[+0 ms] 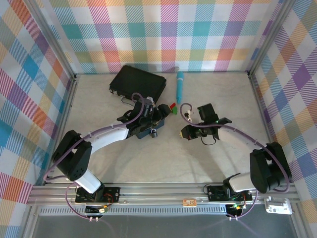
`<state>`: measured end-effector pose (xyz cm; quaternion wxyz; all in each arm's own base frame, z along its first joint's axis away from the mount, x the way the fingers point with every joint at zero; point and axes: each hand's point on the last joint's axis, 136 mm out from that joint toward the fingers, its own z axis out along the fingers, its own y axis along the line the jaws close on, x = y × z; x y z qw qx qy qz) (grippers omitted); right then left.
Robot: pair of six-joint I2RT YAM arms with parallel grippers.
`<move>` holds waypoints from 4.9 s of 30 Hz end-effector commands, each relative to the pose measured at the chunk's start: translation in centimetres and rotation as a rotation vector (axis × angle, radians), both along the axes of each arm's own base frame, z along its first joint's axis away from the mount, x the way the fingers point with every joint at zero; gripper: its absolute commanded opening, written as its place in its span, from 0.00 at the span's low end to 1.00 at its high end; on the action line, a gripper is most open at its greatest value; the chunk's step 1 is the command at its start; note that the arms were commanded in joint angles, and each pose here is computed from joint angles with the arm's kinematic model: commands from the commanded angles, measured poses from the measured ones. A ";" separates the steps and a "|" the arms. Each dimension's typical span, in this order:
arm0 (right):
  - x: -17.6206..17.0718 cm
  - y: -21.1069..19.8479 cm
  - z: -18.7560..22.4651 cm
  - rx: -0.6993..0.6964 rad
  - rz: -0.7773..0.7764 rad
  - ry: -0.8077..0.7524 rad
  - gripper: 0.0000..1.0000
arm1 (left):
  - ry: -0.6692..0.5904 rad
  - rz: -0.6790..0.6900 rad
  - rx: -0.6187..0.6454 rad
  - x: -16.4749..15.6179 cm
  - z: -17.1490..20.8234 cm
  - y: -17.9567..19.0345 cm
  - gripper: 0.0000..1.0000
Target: Unlock a padlock with a key
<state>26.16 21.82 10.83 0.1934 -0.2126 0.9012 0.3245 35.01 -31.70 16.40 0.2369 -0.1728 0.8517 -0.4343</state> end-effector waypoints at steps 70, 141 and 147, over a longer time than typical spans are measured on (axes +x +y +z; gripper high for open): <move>0.2 -5.4 -8.8 -0.625 -0.264 0.273 0.27 | -0.129 0.122 0.146 2.1 3.5 8.3 0.78; -6.2 -7.0 -10.1 -0.662 -0.316 0.330 0.50 | -0.091 0.135 0.064 1.9 2.3 9.0 0.79; -7.3 -7.1 -10.4 -0.685 -0.312 0.331 0.52 | -0.085 0.131 0.055 2.1 2.2 8.8 0.80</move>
